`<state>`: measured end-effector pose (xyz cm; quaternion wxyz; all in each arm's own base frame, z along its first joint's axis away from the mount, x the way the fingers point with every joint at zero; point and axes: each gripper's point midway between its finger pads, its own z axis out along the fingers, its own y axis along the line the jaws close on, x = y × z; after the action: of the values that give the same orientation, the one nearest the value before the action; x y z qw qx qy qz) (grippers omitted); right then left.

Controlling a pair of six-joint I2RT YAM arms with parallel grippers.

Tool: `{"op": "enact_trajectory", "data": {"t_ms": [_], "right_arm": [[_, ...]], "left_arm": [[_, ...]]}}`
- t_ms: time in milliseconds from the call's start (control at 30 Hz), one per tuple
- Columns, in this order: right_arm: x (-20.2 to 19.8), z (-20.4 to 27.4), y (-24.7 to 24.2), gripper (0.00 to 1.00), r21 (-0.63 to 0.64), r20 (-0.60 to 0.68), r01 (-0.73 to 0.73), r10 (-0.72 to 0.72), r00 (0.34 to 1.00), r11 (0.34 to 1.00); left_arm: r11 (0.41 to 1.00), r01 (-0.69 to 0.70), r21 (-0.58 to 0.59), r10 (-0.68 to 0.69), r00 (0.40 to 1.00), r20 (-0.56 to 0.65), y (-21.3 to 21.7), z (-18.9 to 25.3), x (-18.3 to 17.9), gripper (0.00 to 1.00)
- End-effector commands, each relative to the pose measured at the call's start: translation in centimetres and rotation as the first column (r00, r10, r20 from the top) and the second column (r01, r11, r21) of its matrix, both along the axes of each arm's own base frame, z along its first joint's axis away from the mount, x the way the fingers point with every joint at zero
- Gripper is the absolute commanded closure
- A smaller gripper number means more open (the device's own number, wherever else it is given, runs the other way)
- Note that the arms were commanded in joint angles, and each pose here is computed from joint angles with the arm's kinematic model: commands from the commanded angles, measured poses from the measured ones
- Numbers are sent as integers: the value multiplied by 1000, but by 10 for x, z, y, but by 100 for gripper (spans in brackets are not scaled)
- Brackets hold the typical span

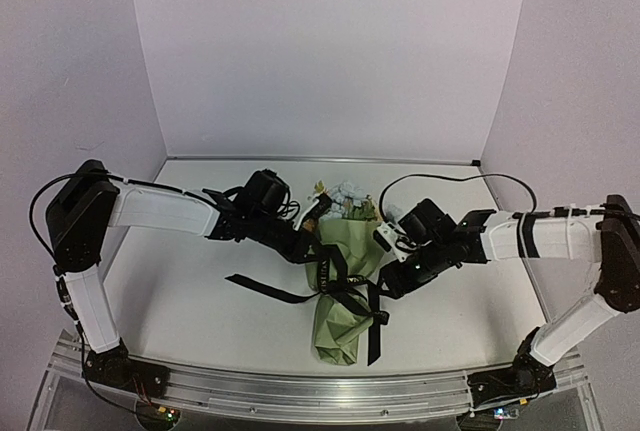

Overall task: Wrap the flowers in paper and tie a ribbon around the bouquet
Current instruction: Cross the half-tied ribbon over the folded bouquet.

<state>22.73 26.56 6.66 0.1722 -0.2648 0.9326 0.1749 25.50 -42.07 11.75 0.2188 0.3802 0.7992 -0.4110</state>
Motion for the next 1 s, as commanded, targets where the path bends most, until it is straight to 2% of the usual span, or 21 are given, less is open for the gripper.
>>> {"op": "enact_trajectory", "data": {"t_ms": [0,233,533,633,800,967], "right_arm": [[27,3,25,48,22,176,-159,152,972,987],[37,-12,34,49,-11,225,-223,220,949,975],[37,-13,40,60,8,222,-214,207,953,977],[36,-13,40,69,10,220,-209,202,955,978],[35,-14,34,99,13,207,-157,151,967,987],[34,-14,10,100,-28,238,-78,82,968,997]], "left_arm": [[1000,0,-28,1,999,45,-9,19,12,96],[999,-2,-34,3,999,45,-8,22,17,96],[1000,10,-27,-10,1000,27,-12,20,22,96],[1000,17,-26,-16,1000,18,-14,19,22,97],[1000,18,-26,-18,1000,15,-14,20,22,97],[999,23,-22,-23,1000,8,-12,16,21,98]]}}
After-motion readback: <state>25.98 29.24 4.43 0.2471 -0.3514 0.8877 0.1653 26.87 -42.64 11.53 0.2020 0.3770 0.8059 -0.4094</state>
